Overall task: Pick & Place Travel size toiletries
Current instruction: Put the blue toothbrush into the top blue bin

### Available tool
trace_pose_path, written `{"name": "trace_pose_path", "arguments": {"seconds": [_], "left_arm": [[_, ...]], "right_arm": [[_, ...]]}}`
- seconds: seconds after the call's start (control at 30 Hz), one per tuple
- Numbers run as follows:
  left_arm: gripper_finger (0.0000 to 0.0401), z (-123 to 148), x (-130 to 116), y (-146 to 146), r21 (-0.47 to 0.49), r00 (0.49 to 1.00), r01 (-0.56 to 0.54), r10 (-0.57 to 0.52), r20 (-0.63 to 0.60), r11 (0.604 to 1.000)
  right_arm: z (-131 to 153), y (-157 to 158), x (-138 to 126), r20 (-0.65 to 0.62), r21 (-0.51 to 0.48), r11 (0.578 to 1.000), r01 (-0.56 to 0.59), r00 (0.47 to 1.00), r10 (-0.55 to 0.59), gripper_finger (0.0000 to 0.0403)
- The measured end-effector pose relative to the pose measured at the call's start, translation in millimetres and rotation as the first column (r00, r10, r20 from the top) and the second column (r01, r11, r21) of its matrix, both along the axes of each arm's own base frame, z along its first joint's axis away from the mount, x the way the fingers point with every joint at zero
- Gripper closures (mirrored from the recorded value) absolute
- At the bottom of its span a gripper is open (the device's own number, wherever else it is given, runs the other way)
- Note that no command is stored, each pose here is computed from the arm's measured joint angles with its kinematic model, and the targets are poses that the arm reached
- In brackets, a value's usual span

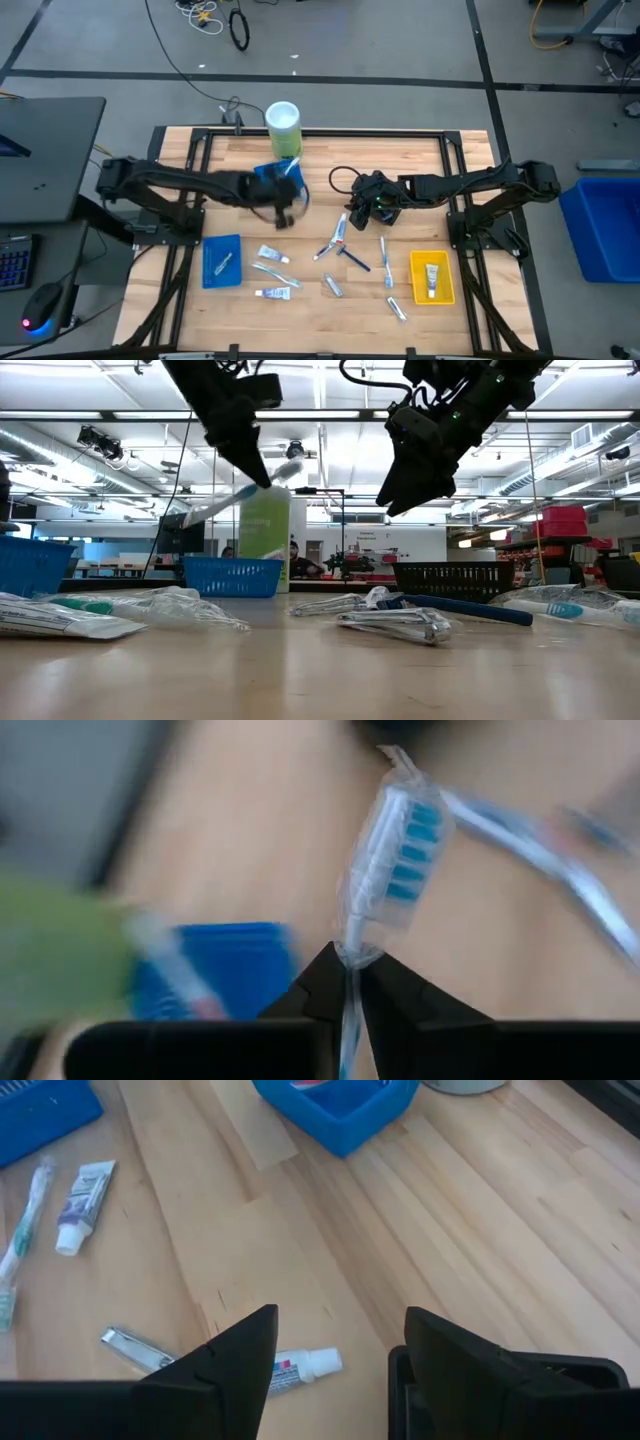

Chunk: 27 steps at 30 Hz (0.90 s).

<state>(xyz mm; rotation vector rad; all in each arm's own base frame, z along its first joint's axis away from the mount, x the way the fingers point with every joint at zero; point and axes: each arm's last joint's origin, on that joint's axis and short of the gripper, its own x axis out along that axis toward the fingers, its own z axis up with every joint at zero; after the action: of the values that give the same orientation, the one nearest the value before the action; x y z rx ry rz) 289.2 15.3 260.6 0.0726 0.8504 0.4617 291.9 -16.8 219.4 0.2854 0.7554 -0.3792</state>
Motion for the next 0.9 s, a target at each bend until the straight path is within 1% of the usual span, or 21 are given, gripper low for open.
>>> {"name": "trace_pose_path", "arguments": {"seconds": [0.03, 0.1, 0.13, 0.2, 0.23, 0.27, 0.3, 0.37, 0.4, 0.53, 0.67, 0.77, 0.9], "left_arm": [[0.0376, 5.0, -3.0, 9.0, 0.004, 0.994, -0.103, 0.103, 0.048, 0.995], [0.0385, 8.1, -7.0, 25.6, 0.024, 0.963, -0.255, 0.251, 0.101, 0.967], [0.0386, 7.0, -6.7, 32.7, 0.027, 0.944, -0.308, 0.301, 0.137, 0.951], [0.0385, 0.5, -6.6, 43.8, 0.011, 0.912, -0.37, 0.361, 0.195, 0.929], [0.0381, -2.8, -3.3, 47.9, -0.019, 0.9, -0.366, 0.359, 0.246, 0.93], [0.0375, -6.8, 1.3, 50.4, -0.057, 0.891, -0.341, 0.342, 0.299, 0.938], [0.0369, -12.2, 2.8, 53.1, -0.098, 0.889, -0.308, 0.323, 0.325, 0.946], [0.0363, -25.3, 0.6, 56.5, -0.163, 0.886, -0.284, 0.324, 0.333, 0.945], [0.0362, -30.4, 1.4, 58.0, -0.17, 0.881, -0.283, 0.326, 0.344, 0.944], [0.0368, -50.5, -10.3, 62.9, -0.119, 0.874, -0.373, 0.391, 0.289, 0.92], [0.0367, -60.7, -16.9, 65.6, -0.133, 0.872, -0.391, 0.412, 0.263, 0.911], [0.0348, -65.4, -19.0, 68.9, -0.127, 0.869, -0.407, 0.427, 0.25, 0.904], [0.0313, -68.6, -21.5, 73.9, -0.119, 0.872, -0.417, 0.433, 0.228, 0.901]], "right_arm": [[0.0, 0.0, 0.0, 0.0, 0.0, 1.0, 0.0, 1.0, 0.0, 0.0171], [0.0, 0.0, 0.0, 0.0, 0.0, 1.0, 0.0, 1.0, 0.0, 0.017], [0.0, 0.0, 0.0, 0.001, 0.0, 1.0, 0.0, 1.0, 0.0, 0.0169], [0.1, 0.0, 0.1, 0.001, 0.0, 1.0, 0.0, 1.0, 0.0, 0.0169], [0.2, 0.0, 0.2, 0.003, 0.0, 1.0, 0.0, 1.0, 0.0, 0.017], [0.2, 0.0, 0.2, 0.003, 0.0, 1.0, 0.001, 1.0, -0.001, 0.0171], [0.2, 0.0, 0.2, 0.004, 0.0, 1.0, 0.0, 1.0, 0.0, 0.0173], [0.2, 0.0, 0.2, 0.004, 0.0, 1.0, 0.0, 1.0, 0.0, 0.0177], [0.2, 0.0, 0.2, 0.003, 0.0, 1.0, 0.0, 1.0, 0.0, 0.0179], [0.5, 0.0, 0.5, 0.007, 0.0, 1.0, 0.0, 1.0, 0.0, 0.0183], [1.3, -0.3, 1.4, 0.02, -0.001, 1.0, 0.001, 1.0, -0.001, 0.0181], [2.5, -0.5, 2.5, 0.037, -0.006, 1.0, 0.005, 0.999, -0.005, 0.0178], [4.0, -0.6, 3.8, 0.058, -0.009, 1.0, 0.008, 0.998, -0.008, 0.0174]]}}
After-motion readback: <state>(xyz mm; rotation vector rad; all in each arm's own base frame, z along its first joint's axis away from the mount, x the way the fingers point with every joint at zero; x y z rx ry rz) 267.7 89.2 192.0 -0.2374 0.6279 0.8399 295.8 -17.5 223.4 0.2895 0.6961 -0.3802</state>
